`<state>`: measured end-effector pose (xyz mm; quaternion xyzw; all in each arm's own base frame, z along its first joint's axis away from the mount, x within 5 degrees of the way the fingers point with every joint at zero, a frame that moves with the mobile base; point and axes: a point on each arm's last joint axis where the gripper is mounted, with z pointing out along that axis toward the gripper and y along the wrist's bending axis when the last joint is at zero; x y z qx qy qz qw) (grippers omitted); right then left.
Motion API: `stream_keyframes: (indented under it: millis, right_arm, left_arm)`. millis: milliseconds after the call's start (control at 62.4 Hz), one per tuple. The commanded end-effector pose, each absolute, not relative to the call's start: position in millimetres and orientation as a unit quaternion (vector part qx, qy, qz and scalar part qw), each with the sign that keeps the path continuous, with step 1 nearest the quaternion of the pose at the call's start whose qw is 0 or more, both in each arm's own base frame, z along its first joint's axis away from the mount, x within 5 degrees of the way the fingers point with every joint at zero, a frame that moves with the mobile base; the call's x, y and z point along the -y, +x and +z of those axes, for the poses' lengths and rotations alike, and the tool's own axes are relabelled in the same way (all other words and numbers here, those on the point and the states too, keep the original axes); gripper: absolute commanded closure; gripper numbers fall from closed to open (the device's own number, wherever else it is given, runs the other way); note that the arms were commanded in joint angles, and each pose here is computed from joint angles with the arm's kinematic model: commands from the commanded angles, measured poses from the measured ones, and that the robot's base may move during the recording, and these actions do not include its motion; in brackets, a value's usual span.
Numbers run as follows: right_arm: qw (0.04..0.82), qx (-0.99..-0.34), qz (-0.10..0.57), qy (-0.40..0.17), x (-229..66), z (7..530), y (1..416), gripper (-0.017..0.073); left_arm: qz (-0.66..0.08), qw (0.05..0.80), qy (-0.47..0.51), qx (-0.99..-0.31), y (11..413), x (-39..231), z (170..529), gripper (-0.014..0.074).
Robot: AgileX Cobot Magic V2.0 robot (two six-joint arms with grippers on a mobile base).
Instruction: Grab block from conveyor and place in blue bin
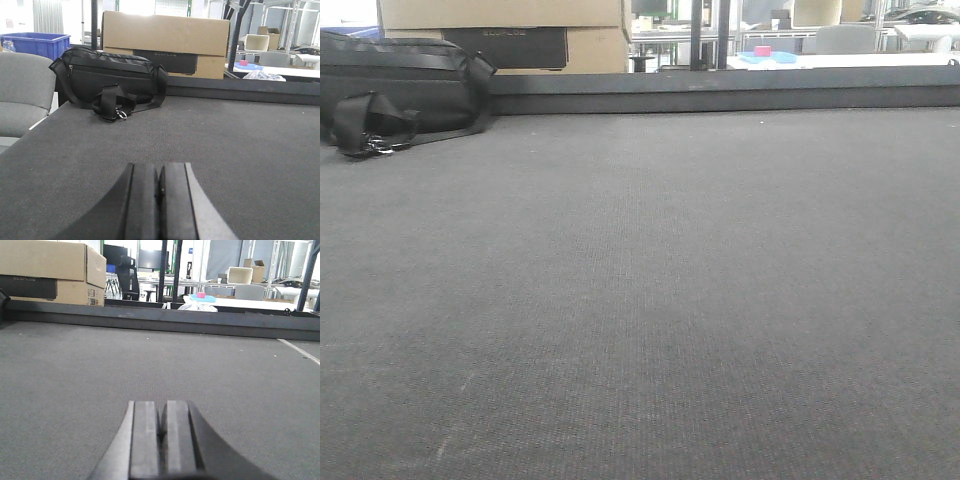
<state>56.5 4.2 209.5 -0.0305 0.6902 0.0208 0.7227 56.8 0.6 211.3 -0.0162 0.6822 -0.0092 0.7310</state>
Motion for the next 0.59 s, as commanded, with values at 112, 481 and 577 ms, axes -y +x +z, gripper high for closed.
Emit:
stream_keyframes:
  millis: [112,481,577]
  right_arm:
    - [0.732,-0.680,0.017,-0.028,-3.7,211.8,56.1,0.0727]
    - [0.732,-0.680,0.017,-0.028,-3.7,211.8,56.1,0.0727]
    - [0.732,-0.680,0.017,-0.028,-3.7,211.8,56.1,0.0727]
  left_arm:
    - [-0.009,0.740,-0.019,-0.672,56.1,-0.9,214.1,0.0705]
    - [0.018,0.740,0.006,-0.672,56.1,-0.9,214.1,0.0705]
    - [0.018,0.740,0.006,-0.672,56.1,-0.9,214.1,0.0705]
